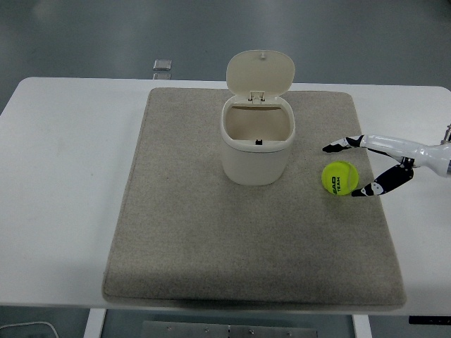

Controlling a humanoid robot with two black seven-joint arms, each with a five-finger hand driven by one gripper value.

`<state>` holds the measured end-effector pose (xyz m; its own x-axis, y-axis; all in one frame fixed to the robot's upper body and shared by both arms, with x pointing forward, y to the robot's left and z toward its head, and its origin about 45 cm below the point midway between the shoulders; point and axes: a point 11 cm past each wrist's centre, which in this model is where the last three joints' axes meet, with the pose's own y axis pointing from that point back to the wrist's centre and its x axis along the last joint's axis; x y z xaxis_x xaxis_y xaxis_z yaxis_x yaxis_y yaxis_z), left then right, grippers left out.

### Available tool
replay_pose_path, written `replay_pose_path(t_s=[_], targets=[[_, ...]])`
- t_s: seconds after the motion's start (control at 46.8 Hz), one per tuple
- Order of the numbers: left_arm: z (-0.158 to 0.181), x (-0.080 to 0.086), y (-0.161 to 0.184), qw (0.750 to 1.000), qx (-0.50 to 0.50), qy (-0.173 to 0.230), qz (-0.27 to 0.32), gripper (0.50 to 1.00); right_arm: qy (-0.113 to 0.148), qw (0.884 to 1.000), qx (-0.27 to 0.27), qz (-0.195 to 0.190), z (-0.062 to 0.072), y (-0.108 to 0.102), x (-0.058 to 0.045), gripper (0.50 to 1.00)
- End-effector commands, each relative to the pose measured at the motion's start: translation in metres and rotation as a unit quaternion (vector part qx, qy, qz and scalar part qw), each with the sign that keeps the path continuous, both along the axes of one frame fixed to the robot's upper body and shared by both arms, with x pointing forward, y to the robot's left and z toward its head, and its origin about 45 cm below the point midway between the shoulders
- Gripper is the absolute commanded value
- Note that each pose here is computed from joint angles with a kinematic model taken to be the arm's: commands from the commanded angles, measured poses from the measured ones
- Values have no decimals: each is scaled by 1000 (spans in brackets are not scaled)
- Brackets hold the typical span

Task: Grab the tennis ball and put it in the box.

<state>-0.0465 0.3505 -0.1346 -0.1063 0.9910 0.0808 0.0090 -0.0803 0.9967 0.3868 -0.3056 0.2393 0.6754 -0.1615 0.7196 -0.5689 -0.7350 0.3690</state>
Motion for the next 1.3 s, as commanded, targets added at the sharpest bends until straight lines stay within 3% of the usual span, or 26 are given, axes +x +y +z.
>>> replay_pose_path(t_s=[0.0, 0.641, 1.047, 1.282], targets=[[0, 0, 0, 1000, 0, 0, 0, 992, -3, 1000, -1, 0, -1, 1, 0, 901], [0, 0, 0, 1000, 0, 0, 0, 992, -30, 999, -10, -8, -12, 1, -2, 895], [0, 0, 0, 1000, 0, 0, 0, 992, -28, 999, -17, -9, -18, 0, -3, 889], [0, 0, 0, 1000, 0, 0, 0, 992, -27, 999, -19, -5, -21, 4, -3, 854]])
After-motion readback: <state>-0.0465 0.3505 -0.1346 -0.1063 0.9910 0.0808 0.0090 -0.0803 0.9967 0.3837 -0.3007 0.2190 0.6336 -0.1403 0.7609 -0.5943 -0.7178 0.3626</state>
